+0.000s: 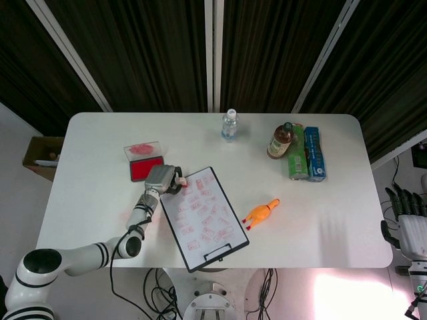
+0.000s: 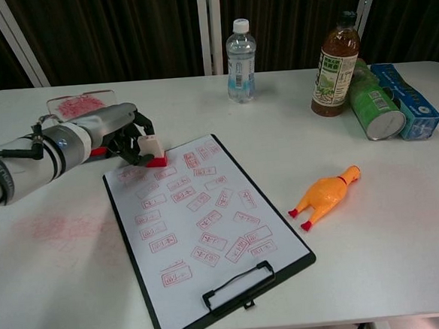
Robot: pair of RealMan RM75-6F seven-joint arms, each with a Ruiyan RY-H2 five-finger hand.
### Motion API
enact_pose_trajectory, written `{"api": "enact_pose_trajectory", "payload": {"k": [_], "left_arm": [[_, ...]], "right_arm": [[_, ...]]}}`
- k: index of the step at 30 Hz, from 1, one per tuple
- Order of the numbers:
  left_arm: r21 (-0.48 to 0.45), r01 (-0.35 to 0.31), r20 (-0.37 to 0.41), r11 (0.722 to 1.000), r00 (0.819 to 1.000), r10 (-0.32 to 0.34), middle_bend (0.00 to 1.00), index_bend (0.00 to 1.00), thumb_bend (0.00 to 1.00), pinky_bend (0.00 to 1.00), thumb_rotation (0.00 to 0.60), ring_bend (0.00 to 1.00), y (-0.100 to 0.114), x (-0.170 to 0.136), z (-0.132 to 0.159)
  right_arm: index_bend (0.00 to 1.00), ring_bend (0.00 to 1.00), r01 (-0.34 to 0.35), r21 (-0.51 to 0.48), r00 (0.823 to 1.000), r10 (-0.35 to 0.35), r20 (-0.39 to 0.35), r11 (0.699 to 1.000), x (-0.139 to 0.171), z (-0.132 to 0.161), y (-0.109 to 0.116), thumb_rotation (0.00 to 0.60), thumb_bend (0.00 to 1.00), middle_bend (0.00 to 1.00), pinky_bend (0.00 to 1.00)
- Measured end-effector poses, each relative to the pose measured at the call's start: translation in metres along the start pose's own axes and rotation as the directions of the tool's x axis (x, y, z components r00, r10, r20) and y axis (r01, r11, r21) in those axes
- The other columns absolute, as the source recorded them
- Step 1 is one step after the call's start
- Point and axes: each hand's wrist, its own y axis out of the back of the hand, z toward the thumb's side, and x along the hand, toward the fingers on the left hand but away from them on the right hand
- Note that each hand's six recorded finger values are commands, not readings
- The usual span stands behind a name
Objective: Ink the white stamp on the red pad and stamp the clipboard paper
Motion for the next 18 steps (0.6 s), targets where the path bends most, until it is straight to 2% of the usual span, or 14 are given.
{"api": "enact_pose_trajectory", "payload": {"k": [6,12,18], "left_arm": [[-0.042,-0.011,0.011,0.999,1.000,0.012,0.70,0.68,0.45,0.73,0.600,0.61,0.010,-0.002,0.004],[-0.111,-0.041,0.043,0.993,0.998,0.046,0.70,0.68,0.45,0.73,0.600,0.61,0.037,-0.013,0.014],[-0.169,-0.073,0.069,0.983,0.994,0.086,0.70,0.68,0.45,0.73,0.600,0.61,0.066,-0.041,0.014]], "right_arm": [[0.00,0.00,0.013,-0.007,1.000,-0.013,-0.009,1.000,0.000,0.001,0.003,0.600,0.39,0.00,0.00],[0.00,0.00,0.019,-0.009,1.000,-0.019,-0.022,1.000,-0.002,0.006,0.005,0.600,0.39,0.00,0.00],[0.00,0.00,0.017,-0.010,0.999,-0.017,-0.035,1.000,-0.002,0.010,0.003,0.600,0.39,0.00,0.00]]}}
